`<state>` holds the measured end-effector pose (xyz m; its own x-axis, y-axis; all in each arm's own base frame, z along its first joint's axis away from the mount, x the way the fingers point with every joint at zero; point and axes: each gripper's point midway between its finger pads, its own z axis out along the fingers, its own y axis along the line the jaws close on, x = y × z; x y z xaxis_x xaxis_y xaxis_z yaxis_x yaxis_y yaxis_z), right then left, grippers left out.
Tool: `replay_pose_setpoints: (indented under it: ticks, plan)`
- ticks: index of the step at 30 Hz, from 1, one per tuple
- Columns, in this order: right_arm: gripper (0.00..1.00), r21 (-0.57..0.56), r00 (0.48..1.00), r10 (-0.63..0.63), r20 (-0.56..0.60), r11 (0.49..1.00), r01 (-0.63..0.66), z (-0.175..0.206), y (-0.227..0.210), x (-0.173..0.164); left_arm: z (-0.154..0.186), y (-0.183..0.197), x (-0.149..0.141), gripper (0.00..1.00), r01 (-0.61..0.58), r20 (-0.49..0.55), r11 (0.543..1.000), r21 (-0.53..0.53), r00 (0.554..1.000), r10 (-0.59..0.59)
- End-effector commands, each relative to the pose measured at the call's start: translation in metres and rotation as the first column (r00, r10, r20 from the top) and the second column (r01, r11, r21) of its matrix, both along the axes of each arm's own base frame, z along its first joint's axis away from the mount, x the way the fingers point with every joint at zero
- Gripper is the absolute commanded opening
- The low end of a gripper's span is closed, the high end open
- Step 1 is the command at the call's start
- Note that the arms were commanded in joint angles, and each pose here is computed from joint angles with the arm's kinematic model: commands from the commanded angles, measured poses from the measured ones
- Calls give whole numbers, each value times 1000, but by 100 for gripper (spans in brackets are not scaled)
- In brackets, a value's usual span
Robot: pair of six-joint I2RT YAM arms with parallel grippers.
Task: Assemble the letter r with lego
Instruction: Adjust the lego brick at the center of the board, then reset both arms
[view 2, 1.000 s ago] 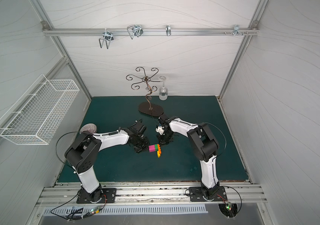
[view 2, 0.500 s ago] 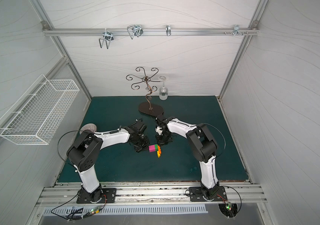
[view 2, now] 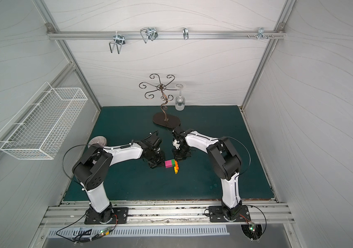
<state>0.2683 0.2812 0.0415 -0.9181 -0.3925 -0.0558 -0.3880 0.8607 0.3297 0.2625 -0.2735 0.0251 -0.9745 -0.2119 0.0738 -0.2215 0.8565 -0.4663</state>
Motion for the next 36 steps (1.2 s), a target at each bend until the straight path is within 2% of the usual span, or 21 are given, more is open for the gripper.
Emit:
replay_pose_setpoints:
  ticks: [1,4,6,8,11,13,15,18,20,22,25,26,27,28,29,30,32,34,36]
  plan:
    - [21,146,992,-1,125,989,-17,58,2,20,71,-19,28,3,113,295,991,-66,951,-89]
    - [30,197,970,-28,242,980,-21,100,-17,41,110,1,32,23,133,421,991,20,898,-129]
    - [34,230,943,-52,329,973,-27,127,-34,54,139,20,35,36,120,516,988,97,843,-153]
    - [42,282,900,-95,425,959,-31,156,-55,66,169,48,39,44,63,620,982,179,768,-162]
    - [53,361,864,-184,469,933,3,180,-85,78,191,77,41,64,6,713,983,182,688,-136]
    - [54,397,859,-242,452,916,49,182,-99,82,189,97,43,69,-31,717,987,157,691,-92]
    - [54,413,863,-267,429,908,75,177,-103,84,176,118,44,69,-74,679,988,137,734,-39]
    - [54,411,869,-272,413,907,89,168,-104,81,162,141,43,69,-129,653,979,157,758,-5]
    - [55,386,853,-288,434,916,113,161,-111,83,159,153,45,71,-174,669,965,197,743,-3]
    - [57,344,814,-310,492,928,145,152,-124,87,159,171,50,72,-252,710,936,245,704,4]
    - [60,309,691,-348,633,933,185,145,-154,94,164,201,54,76,-380,795,881,282,607,7]
    - [63,316,629,-368,685,928,199,147,-165,95,169,210,55,78,-417,828,865,279,561,3]
    - [65,328,557,-389,734,921,211,152,-177,97,177,218,57,80,-460,868,846,267,497,-4]
    - [70,334,493,-401,772,916,223,157,-189,97,183,227,56,83,-501,896,824,264,444,-17]
    - [81,335,424,-413,806,909,249,158,-202,98,192,239,56,90,-564,927,789,245,374,-20]
    - [99,351,343,-431,835,896,272,164,-216,99,198,253,53,96,-626,950,747,225,312,-25]
    - [99,374,250,-464,850,865,335,163,-242,100,202,277,50,98,-711,973,680,181,228,-21]
    - [99,393,198,-501,843,824,408,149,-266,99,192,303,48,98,-771,976,617,156,216,23]
    - [99,394,173,-514,840,798,455,128,-280,95,172,331,46,99,-823,965,544,163,249,87]
